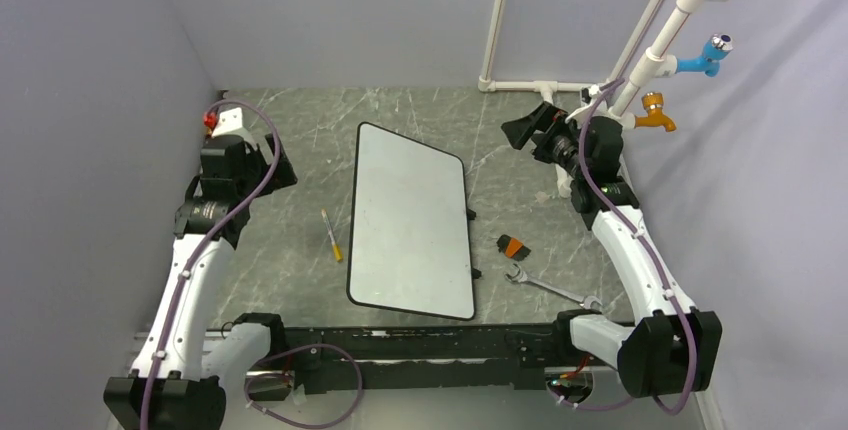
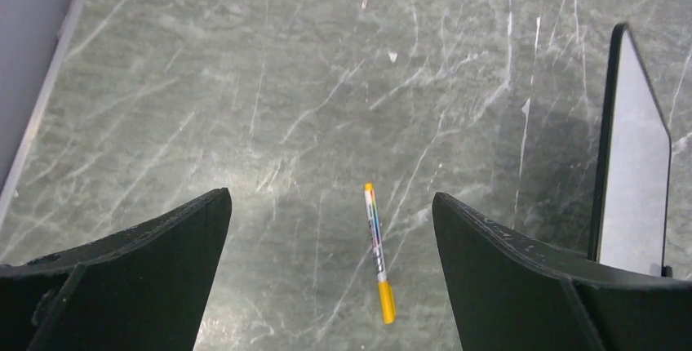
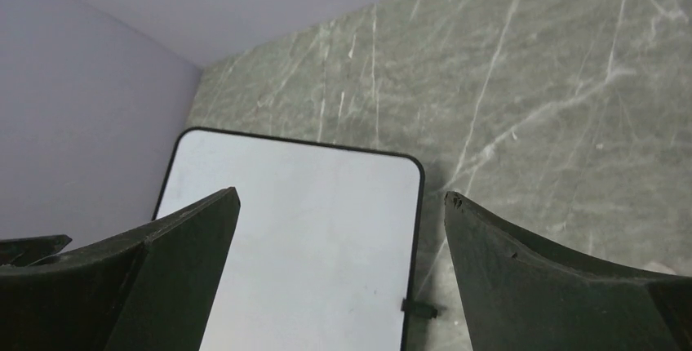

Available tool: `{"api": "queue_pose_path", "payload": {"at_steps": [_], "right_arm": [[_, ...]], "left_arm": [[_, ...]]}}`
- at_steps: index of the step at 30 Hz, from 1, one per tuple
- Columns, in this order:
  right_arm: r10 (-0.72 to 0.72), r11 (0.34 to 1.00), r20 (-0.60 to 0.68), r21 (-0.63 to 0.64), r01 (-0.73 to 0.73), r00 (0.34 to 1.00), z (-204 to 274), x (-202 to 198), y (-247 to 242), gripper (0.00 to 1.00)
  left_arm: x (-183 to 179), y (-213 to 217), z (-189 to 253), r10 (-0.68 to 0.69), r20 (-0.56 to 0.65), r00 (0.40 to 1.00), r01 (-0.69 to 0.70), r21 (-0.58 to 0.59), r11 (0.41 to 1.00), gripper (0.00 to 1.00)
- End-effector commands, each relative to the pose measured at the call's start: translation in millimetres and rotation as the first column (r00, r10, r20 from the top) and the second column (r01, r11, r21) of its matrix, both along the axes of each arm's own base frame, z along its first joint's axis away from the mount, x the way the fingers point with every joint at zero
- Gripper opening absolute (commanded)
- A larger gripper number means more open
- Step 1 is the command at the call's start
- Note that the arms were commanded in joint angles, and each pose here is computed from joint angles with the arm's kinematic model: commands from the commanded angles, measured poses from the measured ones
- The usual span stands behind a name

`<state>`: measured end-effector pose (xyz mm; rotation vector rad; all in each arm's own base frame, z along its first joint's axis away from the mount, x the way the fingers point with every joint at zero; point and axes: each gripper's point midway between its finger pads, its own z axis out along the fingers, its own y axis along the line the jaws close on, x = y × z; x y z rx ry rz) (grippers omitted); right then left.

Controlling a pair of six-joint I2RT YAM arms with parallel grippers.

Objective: Write a sentence on the whiteboard
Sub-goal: Pick up the whiteboard marker from the center of the board.

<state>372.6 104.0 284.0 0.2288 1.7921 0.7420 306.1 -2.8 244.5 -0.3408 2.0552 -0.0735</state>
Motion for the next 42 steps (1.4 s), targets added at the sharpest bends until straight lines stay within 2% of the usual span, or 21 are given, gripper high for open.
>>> {"api": "queue_pose_path", "payload": {"at_steps": [1, 11, 23, 30, 37, 42], "right_arm": [[0.034, 0.999, -0.037, 0.014, -0.034, 0.999, 3, -6, 8, 1.00], [0.044, 0.983, -0.211, -0.167, -0.081, 0.977, -41, -23, 45, 1.00], [0.021, 0.967, -0.357, -0.228, -0.110, 0.934, -89, -52, 48, 0.99], [0.030, 0.965, -0.365, -0.231, -0.121, 0.931, -89, -55, 49, 0.99], [0.048, 0.963, -0.368, -0.230, -0.141, 0.929, -85, -58, 51, 0.99], [0.046, 0.960, -0.369, -0.242, -0.144, 0.928, -84, -61, 50, 0.99]], "left_arm": [[-21, -8, -20, 0.000, -0.048, 0.999, -0.003, -0.063, 0.998, 0.99], [-51, -25, -66, -0.024, -0.157, 0.987, 0.002, -0.142, 0.990, 0.96], [-63, -43, -125, -0.019, -0.299, 0.954, -0.045, -0.208, 0.977, 0.84], [-52, -58, -147, -0.055, -0.312, 0.948, -0.025, -0.245, 0.969, 0.78], [-39, -69, -168, -0.078, -0.341, 0.937, -0.016, -0.265, 0.964, 0.66], [-43, -83, -182, -0.098, -0.389, 0.916, 0.006, -0.232, 0.973, 0.61]]}}
